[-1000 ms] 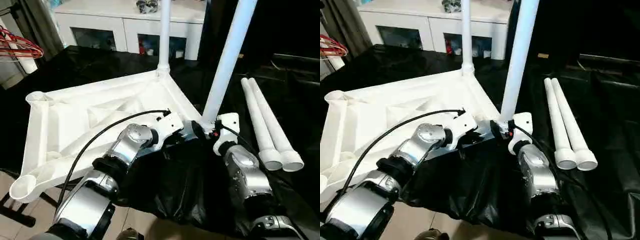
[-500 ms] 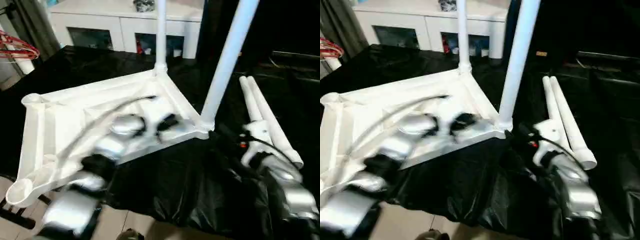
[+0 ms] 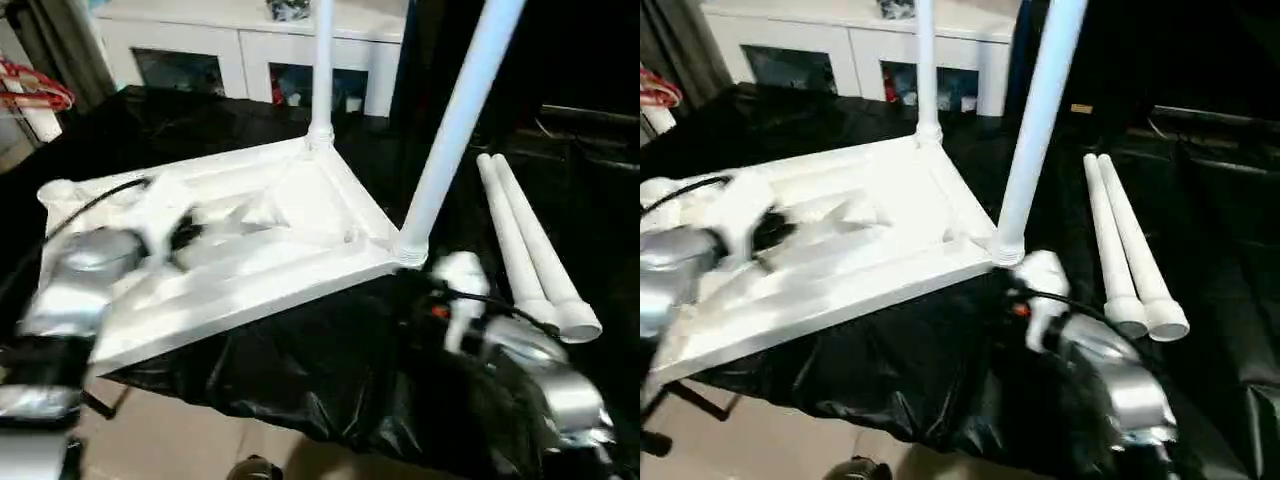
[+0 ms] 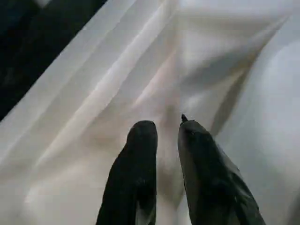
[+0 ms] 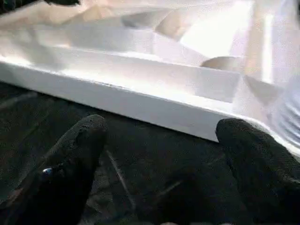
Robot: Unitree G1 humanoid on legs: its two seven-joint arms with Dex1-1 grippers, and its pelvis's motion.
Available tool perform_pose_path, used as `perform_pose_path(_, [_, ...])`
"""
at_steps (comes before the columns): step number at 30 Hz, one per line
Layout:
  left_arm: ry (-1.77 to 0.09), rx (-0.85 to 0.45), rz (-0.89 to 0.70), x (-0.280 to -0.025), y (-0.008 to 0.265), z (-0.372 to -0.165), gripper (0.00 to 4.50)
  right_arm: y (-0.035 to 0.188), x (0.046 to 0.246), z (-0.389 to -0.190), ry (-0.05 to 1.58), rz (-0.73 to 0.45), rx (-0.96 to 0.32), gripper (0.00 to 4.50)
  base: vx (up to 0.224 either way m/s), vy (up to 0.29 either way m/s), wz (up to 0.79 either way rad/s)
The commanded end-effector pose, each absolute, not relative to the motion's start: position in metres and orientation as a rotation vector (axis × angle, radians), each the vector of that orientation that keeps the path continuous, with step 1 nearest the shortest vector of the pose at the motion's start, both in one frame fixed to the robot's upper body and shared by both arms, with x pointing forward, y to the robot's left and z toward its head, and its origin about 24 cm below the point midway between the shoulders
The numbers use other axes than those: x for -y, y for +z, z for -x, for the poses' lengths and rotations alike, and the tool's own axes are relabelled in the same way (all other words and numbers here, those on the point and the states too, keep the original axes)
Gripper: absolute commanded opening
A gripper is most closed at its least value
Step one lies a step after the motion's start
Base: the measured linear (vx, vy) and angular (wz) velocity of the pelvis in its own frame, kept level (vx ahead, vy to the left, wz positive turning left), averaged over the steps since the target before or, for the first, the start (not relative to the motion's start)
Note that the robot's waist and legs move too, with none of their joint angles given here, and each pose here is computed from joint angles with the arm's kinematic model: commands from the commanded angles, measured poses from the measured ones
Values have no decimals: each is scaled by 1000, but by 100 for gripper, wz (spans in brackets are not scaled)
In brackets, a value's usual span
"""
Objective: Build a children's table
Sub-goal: Rotate leg to tighten, then rotate table base
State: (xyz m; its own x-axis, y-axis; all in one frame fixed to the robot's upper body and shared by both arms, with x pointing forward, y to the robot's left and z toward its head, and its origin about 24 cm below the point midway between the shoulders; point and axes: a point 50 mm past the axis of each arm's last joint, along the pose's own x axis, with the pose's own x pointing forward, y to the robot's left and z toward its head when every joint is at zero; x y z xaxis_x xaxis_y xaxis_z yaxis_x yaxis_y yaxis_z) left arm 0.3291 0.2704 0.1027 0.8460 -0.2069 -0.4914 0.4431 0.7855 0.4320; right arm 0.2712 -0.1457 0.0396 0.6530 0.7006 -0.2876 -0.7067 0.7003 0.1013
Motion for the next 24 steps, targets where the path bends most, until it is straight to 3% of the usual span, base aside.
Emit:
perform_pose_path(1, [-305, -461, -603, -281, 107, -327, 61, 33, 147, -275, 735, 38, -386, 384, 0, 0, 0])
perform_pose_path(4, [-241, -541, -668, -297, 97, -321, 59, 28, 144, -281, 668, 18, -443, 381, 0, 0, 0])
perform_pose_path(6, [-216, -565, -705, -302, 95, -320, 29, 27, 144, -282, 657, 25, -456, 347, 0, 0, 0])
perform_pose_path(14, [-281, -656, -702, -298, 72, -316, 0, 25, 134, -289, 651, 67, -441, 293, 0, 0, 0])
perform_pose_path(16, [-329, -675, -700, -295, 68, -314, 0, 24, 134, -292, 633, 73, -443, 255, 0, 0, 0])
perform_pose_path(19, [-464, -688, -679, -283, 65, -311, 0, 23, 132, -301, 603, 81, -447, 252, 0, 0, 0])
perform_pose_path(21, [-542, -675, -669, -276, 68, -311, 0, 22, 132, -304, 596, 84, -444, 217, 0, 0, 0])
perform_pose_path(23, [-587, -675, -664, -273, 69, -309, 0, 22, 132, -306, 593, 84, -444, 213, 0, 0, 0])
perform_pose_path(24, [-731, -656, -672, -262, 73, -304, 0, 22, 132, -310, 591, 90, -444, 196, 0, 0, 0])
